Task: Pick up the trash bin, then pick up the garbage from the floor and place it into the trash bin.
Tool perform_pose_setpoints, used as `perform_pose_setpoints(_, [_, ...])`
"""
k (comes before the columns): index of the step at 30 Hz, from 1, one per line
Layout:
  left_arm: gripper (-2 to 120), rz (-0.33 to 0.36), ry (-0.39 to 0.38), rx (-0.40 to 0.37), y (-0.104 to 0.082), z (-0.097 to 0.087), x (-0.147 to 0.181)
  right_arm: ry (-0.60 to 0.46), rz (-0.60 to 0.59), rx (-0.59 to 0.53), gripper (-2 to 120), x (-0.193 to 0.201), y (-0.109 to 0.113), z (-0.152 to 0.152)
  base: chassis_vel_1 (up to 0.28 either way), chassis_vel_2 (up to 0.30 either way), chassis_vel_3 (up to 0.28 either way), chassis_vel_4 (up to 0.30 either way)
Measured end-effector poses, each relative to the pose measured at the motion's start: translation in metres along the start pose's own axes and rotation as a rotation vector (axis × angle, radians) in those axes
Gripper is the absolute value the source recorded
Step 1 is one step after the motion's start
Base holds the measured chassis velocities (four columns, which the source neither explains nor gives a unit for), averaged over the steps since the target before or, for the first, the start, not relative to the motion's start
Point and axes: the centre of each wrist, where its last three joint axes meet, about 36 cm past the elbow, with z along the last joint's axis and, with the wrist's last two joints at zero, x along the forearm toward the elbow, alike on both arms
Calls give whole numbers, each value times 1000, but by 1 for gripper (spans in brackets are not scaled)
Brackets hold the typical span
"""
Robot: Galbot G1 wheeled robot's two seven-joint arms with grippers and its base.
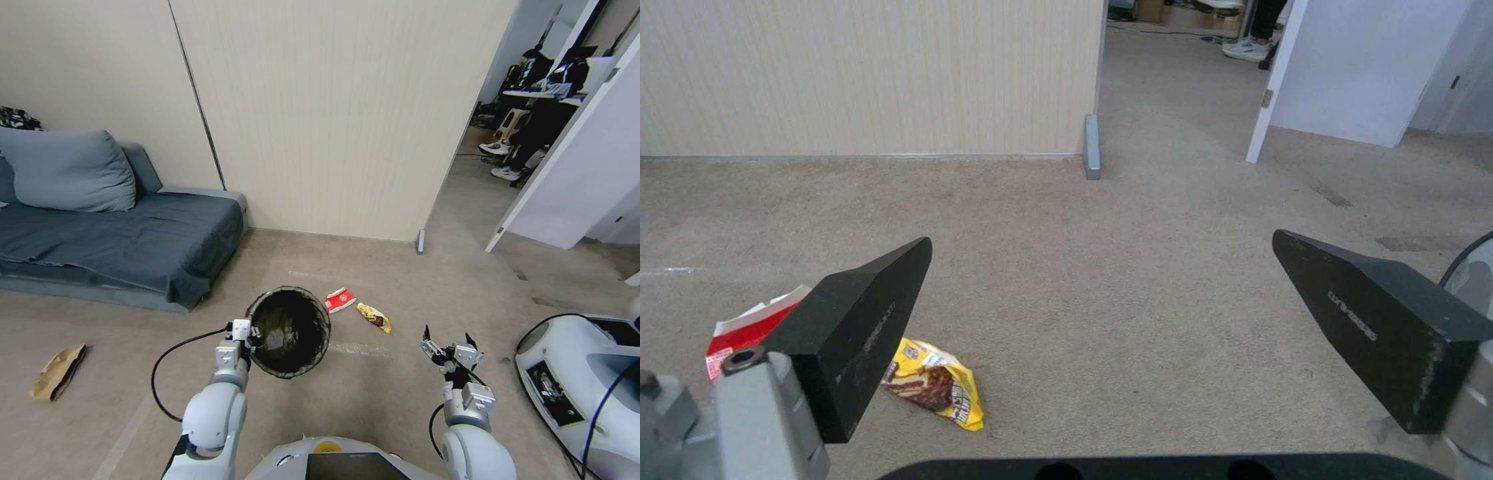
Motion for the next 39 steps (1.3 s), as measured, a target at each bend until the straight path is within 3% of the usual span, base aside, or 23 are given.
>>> perform_pose_setpoints(21, [1,9,12,-5,8,3,6,1,9,-1,100,1,-3,1,0,0,0,0])
perform_pose_setpoints(39, [1,30,24,5,10,5,8,2,4,-3,100,0,-1,3,-80,71,74,-72])
